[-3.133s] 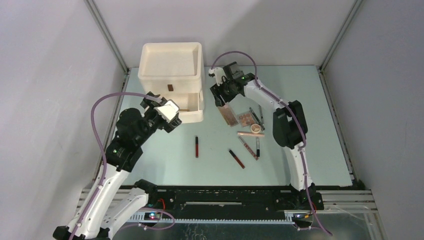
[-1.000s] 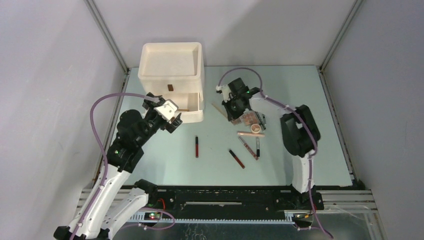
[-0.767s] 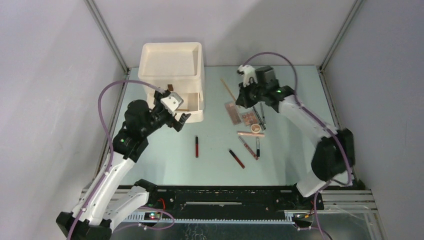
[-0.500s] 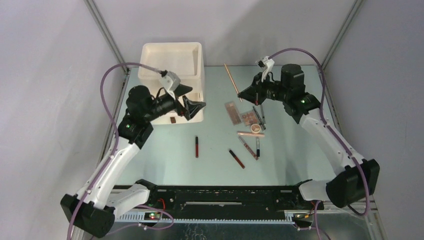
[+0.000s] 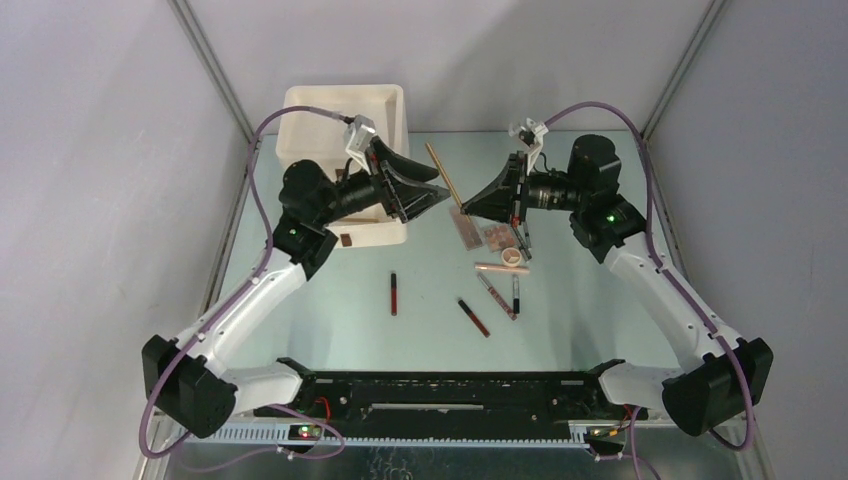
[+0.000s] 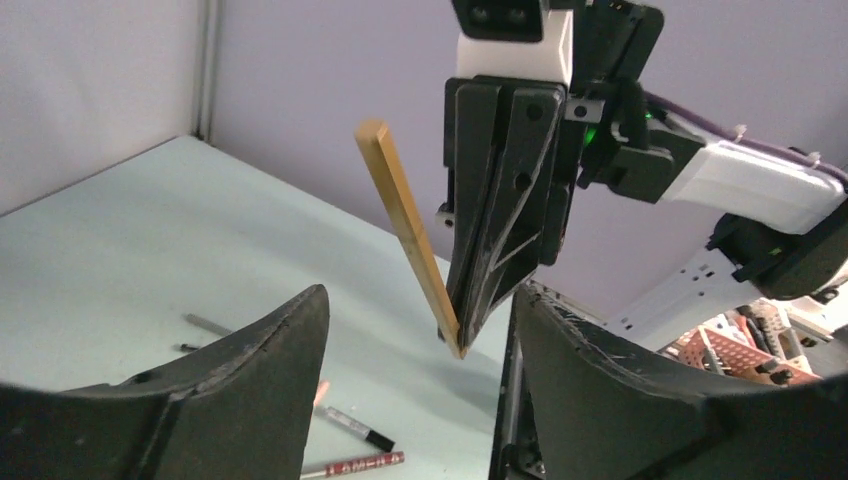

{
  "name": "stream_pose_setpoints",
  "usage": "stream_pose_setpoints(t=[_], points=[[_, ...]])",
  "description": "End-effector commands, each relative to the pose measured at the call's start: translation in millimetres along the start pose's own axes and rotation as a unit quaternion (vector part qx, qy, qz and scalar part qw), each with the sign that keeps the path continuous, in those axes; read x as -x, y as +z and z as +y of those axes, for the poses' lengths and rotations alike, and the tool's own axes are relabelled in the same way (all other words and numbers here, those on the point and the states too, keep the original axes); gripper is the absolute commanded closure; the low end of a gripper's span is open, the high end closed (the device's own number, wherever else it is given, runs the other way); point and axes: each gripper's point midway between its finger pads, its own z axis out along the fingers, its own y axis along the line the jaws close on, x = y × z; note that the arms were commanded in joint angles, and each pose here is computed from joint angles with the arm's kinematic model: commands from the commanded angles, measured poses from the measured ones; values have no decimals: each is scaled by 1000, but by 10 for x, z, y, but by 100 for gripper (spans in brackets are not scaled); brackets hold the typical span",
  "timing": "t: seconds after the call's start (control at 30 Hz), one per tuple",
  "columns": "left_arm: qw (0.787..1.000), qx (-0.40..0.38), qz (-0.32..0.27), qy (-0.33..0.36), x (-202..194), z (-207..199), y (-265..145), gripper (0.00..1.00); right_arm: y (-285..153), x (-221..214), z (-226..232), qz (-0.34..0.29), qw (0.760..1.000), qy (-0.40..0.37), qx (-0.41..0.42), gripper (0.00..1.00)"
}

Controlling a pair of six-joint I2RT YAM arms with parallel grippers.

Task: Organize the makeup
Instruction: Place the makeup in the drawer.

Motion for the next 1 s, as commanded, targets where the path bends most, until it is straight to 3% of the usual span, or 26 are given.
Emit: stream_pose_setpoints(t=[0.0, 0.13, 0.2, 0.23, 0.3, 0.37, 0.43, 0.47, 0.5, 0.57, 0.63, 0.7, 0.87, 0.97], points=[[997, -60, -47, 0, 352, -318, 100, 31, 13, 37, 236, -2, 999, -9, 47, 100], [997, -68, -46, -5, 324, -310, 159, 42, 27, 7, 258, 2, 999, -7, 54, 100], [996, -77, -46, -7, 326, -333, 171, 55, 30, 2, 267, 3, 998, -7, 57, 100], [996, -79, -45, -5, 325, -338, 167, 66, 31, -1, 259, 3, 998, -9, 57, 100], [996, -81, -46, 8, 334, -356, 140, 82, 13, -9, 230, 4, 999, -12, 50, 93], [996, -68, -43, 28, 345, -324, 79, 95, -37, -7, 179, 3, 999, -18, 36, 57], [997, -15, -24, 72, 340, -140, -23, 100, -116, -12, 100, 4, 999, -32, 11, 24], [990, 50, 17, 128, 283, 69, -142, 100, -183, -25, 25, 6, 999, -46, -12, 11], [980, 88, 42, 176, 248, 200, -232, 100, -224, -35, -10, 8, 998, -55, -23, 8], [944, 155, 90, 277, 215, 471, -443, 100, -297, -76, -72, 16, 996, -71, -43, 6], [887, 213, 143, 383, 202, 768, -678, 99, -354, -131, -115, 27, 994, -88, -58, 6], [834, 261, 194, 446, 147, 1038, -897, 99, -410, -204, -162, 40, 992, -94, -75, 6], [722, 324, 313, 525, -89, 1550, -1303, 99, -495, -359, -313, 71, 986, -97, -119, 6], [675, 340, 367, 542, -193, 1792, -1429, 98, -539, -460, -413, 90, 982, -90, -143, 6]])
